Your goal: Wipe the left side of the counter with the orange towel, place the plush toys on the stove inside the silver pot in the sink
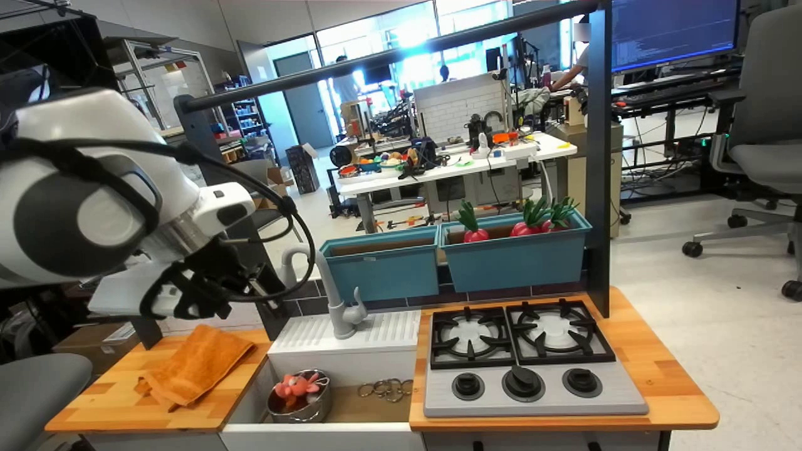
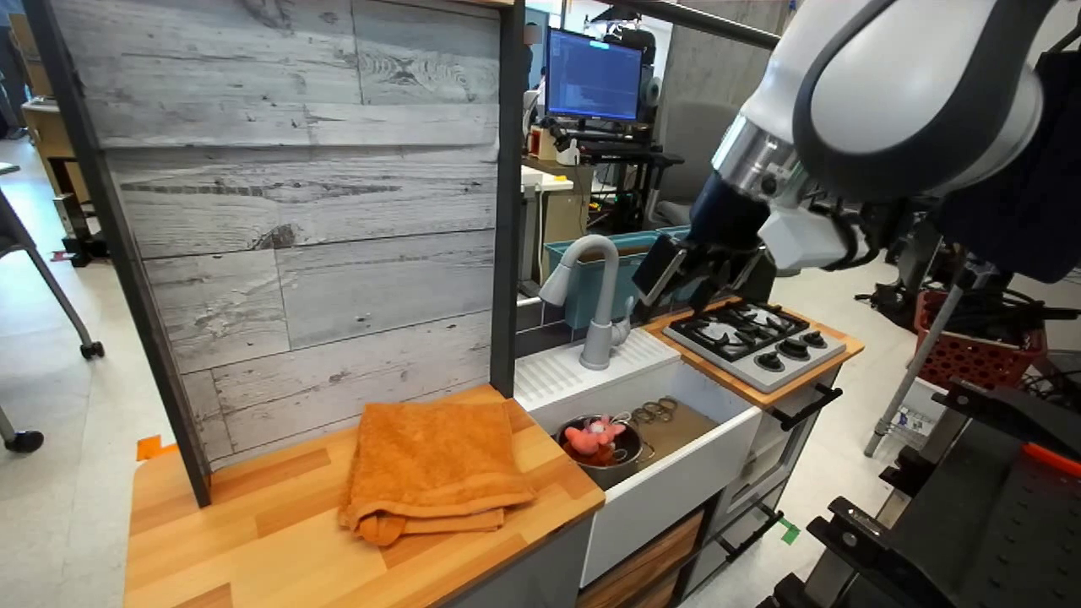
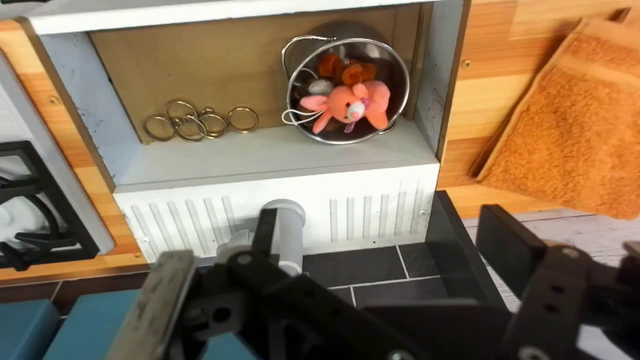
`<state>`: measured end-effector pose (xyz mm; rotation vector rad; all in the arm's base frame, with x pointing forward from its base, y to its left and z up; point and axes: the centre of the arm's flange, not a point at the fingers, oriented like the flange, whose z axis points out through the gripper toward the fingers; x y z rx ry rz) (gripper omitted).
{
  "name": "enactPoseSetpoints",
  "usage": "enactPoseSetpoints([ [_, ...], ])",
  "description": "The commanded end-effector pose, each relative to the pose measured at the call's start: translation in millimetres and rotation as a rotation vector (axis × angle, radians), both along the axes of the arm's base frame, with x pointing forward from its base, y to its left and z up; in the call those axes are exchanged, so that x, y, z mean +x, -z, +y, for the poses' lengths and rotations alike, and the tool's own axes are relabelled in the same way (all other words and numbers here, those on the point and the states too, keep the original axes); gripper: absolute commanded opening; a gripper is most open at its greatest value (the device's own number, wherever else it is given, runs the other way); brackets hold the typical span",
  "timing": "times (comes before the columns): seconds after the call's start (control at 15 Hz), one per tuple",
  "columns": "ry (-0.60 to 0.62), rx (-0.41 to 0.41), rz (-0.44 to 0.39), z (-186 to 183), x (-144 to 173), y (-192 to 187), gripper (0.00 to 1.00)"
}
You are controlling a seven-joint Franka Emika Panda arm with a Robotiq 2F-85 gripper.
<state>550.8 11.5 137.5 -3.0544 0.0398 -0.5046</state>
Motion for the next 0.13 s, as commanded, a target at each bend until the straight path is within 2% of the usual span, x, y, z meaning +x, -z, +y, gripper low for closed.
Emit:
enactPoseSetpoints([
  [0.0, 0.006, -0.001, 0.009, -0.8, -3.4, -11.0, 1.0],
  [0.07, 0.009, -0.002, 0.014, -1.2, -6.6, -17.5, 1.0],
])
